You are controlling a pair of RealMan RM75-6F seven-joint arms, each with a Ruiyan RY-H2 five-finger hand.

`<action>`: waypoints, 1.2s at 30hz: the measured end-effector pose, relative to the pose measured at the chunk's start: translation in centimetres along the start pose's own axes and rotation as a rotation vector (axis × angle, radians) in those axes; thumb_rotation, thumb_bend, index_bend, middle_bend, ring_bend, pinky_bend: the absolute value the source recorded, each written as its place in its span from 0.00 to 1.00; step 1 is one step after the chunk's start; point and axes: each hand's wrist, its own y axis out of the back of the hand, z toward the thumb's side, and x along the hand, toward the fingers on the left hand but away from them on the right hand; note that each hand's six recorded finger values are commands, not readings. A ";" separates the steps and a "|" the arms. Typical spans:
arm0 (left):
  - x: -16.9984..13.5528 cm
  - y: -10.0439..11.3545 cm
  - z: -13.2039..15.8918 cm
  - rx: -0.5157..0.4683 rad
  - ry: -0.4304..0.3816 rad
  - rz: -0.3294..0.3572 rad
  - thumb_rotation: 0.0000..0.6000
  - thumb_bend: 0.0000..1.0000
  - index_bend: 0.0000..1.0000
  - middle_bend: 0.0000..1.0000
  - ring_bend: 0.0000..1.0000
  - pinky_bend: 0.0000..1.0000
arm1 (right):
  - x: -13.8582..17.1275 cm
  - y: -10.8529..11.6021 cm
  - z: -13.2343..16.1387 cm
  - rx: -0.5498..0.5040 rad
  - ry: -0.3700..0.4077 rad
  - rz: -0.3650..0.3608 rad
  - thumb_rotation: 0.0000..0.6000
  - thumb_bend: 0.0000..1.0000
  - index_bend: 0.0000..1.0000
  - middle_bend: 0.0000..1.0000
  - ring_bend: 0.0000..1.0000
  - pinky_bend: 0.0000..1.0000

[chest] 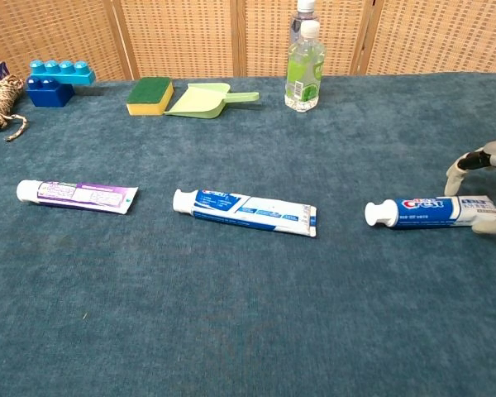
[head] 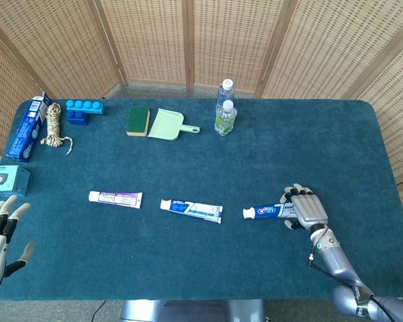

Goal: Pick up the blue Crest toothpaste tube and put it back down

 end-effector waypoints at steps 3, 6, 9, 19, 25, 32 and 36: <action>0.0 0.0 -0.1 0.000 0.003 0.002 1.00 0.35 0.12 0.03 0.00 0.00 | -0.2 -0.1 0.0 0.002 -0.001 0.004 1.00 0.26 0.34 0.19 0.06 0.13; -0.1 0.0 -0.2 0.000 0.005 0.002 1.00 0.35 0.12 0.03 0.00 0.00 | -0.4 -0.1 0.1 0.002 -0.001 0.009 1.00 0.27 0.37 0.19 0.06 0.13; -0.1 0.0 -0.3 -0.001 0.008 0.002 1.00 0.35 0.12 0.03 0.00 0.00 | -0.6 -0.1 0.4 0.005 0.003 0.017 1.00 0.27 0.44 0.21 0.08 0.14; -0.7 0.7 -1.0 -0.010 0.032 0.023 1.00 0.35 0.12 0.03 0.00 0.00 | -1.6 0.0 1.9 -0.008 0.035 0.015 1.00 0.36 0.68 0.32 0.24 0.33; -1.1 1.0 -1.2 -0.011 0.037 0.032 1.00 0.35 0.12 0.03 0.00 0.00 | -1.5 0.3 2.3 -0.039 0.054 -0.009 1.00 0.42 0.79 0.41 0.35 0.42; -1.4 1.2 -1.1 -0.017 0.032 0.037 1.00 0.35 0.12 0.02 0.00 0.00 | -1.0 0.6 2.2 -0.079 0.068 -0.043 1.00 0.44 0.87 0.47 0.41 0.48; -1.5 1.3 -1.0 -0.019 0.030 0.040 1.00 0.35 0.12 0.02 0.00 0.00 | -0.6 0.8 2.2 -0.122 0.082 -0.064 1.00 0.47 0.90 0.50 0.46 0.56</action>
